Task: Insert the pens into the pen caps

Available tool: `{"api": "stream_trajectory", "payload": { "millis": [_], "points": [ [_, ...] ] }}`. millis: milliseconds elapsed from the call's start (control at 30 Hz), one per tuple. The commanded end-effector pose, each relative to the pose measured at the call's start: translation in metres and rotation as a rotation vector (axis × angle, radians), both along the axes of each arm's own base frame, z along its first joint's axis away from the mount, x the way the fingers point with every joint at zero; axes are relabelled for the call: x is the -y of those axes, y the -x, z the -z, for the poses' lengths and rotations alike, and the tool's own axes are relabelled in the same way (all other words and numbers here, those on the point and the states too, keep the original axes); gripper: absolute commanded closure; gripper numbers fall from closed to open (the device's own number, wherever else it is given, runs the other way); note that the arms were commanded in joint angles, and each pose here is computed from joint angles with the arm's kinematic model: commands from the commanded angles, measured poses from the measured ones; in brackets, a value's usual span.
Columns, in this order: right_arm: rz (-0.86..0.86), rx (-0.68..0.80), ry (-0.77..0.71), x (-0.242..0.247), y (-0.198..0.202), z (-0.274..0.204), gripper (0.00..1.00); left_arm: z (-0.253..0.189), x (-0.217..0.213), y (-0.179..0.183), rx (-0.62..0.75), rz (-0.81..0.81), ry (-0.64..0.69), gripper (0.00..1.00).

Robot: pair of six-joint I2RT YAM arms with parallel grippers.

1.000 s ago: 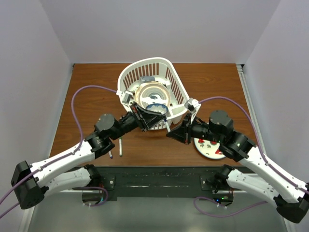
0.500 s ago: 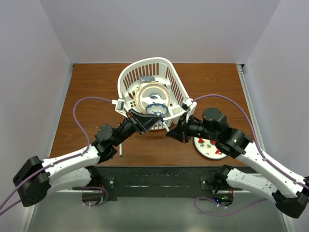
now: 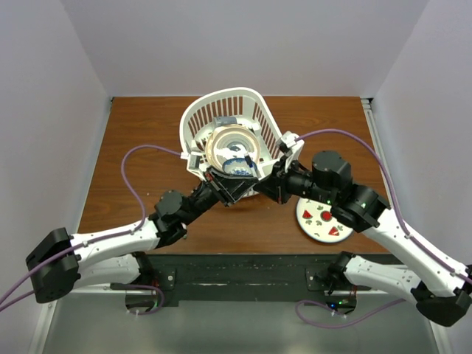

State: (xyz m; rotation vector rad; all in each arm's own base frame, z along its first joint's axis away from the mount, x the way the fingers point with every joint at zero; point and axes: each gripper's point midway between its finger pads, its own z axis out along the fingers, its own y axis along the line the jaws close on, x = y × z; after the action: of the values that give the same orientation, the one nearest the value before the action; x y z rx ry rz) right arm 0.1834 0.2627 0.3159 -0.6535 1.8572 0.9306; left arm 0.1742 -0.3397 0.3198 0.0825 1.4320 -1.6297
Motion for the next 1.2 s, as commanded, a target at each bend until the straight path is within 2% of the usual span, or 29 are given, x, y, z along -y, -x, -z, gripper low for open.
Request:
{"api": "stream_trajectory", "payload": {
  "millis": [0,33,100,133,200,233,533,633,667,767,867,933,967,1033,1133,1167],
  "points": [
    [0.185,0.431,-0.354,0.014,-0.043,-0.165,1.0,0.077,0.026,0.097,-0.029,0.441,-0.307,1.0],
    [0.162,0.416,-0.338,0.011,-0.041,-0.159,1.0,0.078,0.025,0.093,-0.018,0.414,-0.336,1.0],
    [0.122,0.39,-0.313,0.005,-0.037,-0.144,1.0,0.045,0.021,0.088,0.048,0.37,-0.297,1.0],
    [0.099,0.389,-0.317,0.005,-0.031,-0.142,1.0,0.046,0.018,0.085,0.062,0.35,-0.331,1.0],
    [0.078,0.35,-0.301,0.001,-0.029,-0.121,1.0,0.021,0.014,0.077,0.104,0.295,-0.314,1.0],
    [0.065,0.34,-0.31,0.001,-0.025,-0.119,1.0,0.022,0.012,0.073,0.107,0.274,-0.338,1.0],
    [-0.12,0.232,-0.29,-0.012,0.009,-0.075,1.0,-0.024,-0.005,0.05,0.155,0.123,-0.26,1.0],
    [-0.142,0.198,-0.289,-0.014,0.014,-0.062,1.0,-0.031,-0.007,0.044,0.159,0.097,-0.251,0.91],
    [-0.148,0.193,-0.293,-0.014,0.015,-0.061,1.0,-0.032,-0.006,0.043,0.159,0.093,-0.248,0.85],
    [-0.15,0.179,-0.306,-0.014,0.017,-0.058,1.0,-0.036,-0.001,0.04,0.159,0.097,-0.249,0.75],
    [-0.139,0.166,-0.316,-0.014,0.016,-0.056,1.0,-0.035,0.003,0.04,0.156,0.109,-0.243,0.74],
    [-0.135,0.144,-0.32,-0.015,0.016,-0.052,1.0,-0.034,0.005,0.042,0.157,0.12,-0.23,0.76],
    [-0.13,0.137,-0.32,-0.015,0.015,-0.051,1.0,-0.03,0.005,0.043,0.158,0.128,-0.227,0.89],
    [-0.123,0.138,-0.343,-0.015,0.014,-0.053,1.0,-0.032,0.005,0.044,0.152,0.128,-0.21,1.0],
    [-0.128,0.118,-0.351,-0.016,0.016,-0.047,1.0,-0.026,-0.001,0.038,0.121,0.088,-0.234,1.0],
    [-0.131,0.113,-0.349,-0.016,0.017,-0.044,0.93,-0.019,-0.004,0.035,0.1,0.073,-0.261,1.0]
  ]
}}
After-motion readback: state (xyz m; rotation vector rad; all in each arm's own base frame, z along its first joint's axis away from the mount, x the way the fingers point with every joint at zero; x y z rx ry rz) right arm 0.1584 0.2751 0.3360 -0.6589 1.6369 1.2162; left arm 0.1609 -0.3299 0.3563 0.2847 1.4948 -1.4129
